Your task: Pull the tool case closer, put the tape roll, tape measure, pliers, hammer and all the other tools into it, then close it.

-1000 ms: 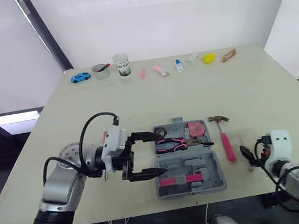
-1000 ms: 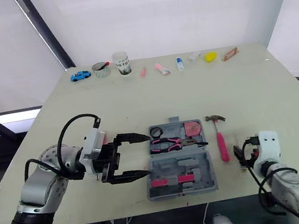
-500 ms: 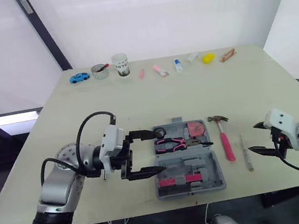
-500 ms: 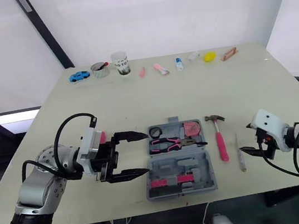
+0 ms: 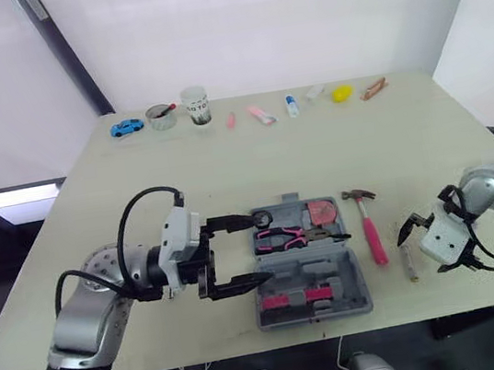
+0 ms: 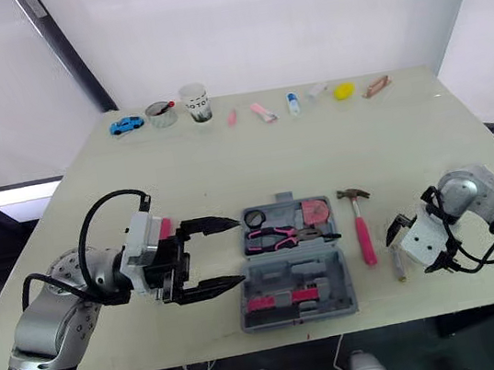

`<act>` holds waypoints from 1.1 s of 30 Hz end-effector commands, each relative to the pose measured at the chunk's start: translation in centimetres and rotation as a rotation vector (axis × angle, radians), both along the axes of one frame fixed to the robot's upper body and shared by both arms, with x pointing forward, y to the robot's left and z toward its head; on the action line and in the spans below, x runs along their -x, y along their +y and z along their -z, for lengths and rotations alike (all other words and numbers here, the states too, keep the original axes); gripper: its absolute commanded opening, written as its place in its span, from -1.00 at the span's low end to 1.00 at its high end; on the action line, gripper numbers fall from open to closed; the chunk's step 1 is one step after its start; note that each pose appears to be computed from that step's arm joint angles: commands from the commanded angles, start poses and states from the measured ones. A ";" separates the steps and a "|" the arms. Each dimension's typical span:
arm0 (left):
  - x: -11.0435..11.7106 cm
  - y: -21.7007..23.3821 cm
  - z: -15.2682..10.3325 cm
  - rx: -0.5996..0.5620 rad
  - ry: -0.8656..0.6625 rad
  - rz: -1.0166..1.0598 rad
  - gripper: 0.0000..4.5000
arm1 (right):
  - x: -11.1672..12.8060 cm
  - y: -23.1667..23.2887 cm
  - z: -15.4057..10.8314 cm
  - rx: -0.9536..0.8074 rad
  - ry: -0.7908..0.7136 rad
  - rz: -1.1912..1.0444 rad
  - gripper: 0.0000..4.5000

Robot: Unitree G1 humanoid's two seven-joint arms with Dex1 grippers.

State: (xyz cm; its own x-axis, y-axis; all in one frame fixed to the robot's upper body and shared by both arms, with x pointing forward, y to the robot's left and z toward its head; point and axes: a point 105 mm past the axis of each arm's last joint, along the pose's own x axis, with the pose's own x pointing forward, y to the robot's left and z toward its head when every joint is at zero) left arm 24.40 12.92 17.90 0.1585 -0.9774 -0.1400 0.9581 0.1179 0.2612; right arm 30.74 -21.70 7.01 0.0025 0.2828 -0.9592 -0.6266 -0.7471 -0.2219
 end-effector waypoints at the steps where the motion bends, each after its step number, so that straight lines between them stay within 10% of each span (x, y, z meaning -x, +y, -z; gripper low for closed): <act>1: 0.7 0.0 -1.0 0.007 -0.032 -0.003 1.00 | -0.4 -0.1 0.2 0.049 -0.024 -0.070 0.99; 5: 0.9 0.3 -0.8 0.001 -0.027 -0.017 1.00 | -0.9 0.8 0.8 0.076 -0.032 -0.116 0.99; 9: 1.1 0.5 -0.8 -0.001 -0.028 -0.025 1.00 | -1.2 0.6 1.4 0.102 -0.044 -0.118 0.58; 18: 1.0 0.2 -0.6 0.012 -0.025 -0.017 1.00 | -1.7 0.6 1.7 0.108 -0.078 -0.122 -0.98; 25: 1.0 0.0 -0.4 0.021 -0.022 -0.003 1.00 | -2.2 0.4 0.9 0.040 -0.061 0.020 -1.00; 33: 1.1 -0.1 -0.2 0.028 -0.019 -0.001 1.00 | -1.9 0.1 -2.6 -0.364 0.239 0.683 -1.00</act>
State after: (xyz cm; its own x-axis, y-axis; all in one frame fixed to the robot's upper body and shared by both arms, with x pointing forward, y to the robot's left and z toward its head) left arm 23.55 12.95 17.37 0.1700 -0.9773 -0.1264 0.9612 0.1362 0.2398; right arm 32.21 -21.43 7.37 0.0316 0.5252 -0.8504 -0.9624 -0.2138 -0.1678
